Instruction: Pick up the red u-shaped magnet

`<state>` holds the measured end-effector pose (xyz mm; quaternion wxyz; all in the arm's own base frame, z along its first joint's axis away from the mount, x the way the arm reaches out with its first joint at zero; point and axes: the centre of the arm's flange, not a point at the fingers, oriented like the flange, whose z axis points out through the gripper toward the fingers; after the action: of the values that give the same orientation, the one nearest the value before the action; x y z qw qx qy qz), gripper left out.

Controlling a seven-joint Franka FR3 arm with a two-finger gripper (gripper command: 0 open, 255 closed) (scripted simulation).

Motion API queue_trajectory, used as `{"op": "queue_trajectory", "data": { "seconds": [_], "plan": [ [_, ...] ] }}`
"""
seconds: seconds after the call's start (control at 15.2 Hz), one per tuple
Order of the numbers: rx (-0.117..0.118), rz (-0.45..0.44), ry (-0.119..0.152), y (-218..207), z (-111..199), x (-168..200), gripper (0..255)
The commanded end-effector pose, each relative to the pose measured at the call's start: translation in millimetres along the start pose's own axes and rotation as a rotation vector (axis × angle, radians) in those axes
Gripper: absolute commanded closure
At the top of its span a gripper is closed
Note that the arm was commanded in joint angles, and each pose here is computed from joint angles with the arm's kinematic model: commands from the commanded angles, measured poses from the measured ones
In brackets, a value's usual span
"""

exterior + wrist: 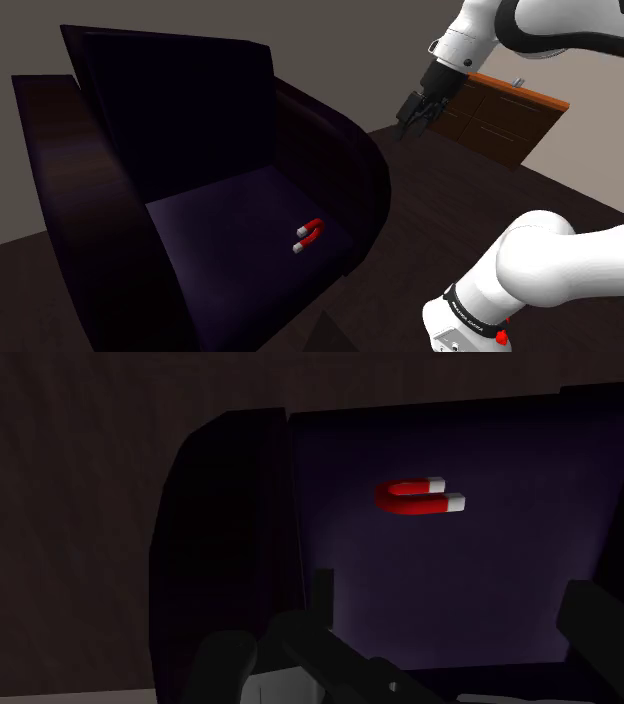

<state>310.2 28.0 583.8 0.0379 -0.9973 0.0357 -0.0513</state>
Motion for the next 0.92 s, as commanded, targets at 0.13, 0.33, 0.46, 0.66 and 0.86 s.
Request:
{"op": "queue_trajectory", "data": {
  "seconds": [0.13,0.33,0.46,0.66,0.86],
  "plan": [
    [-0.010,0.108,-0.002,-11,25,1,0],
    [-0.024,0.270,-0.005,-27,62,4,0],
    [-0.034,0.377,-0.007,-37,87,8,0],
    [-0.049,0.539,-0.011,-50,124,15,0],
    [-0.063,0.701,-0.014,-62,162,24,0]
  ]
}}
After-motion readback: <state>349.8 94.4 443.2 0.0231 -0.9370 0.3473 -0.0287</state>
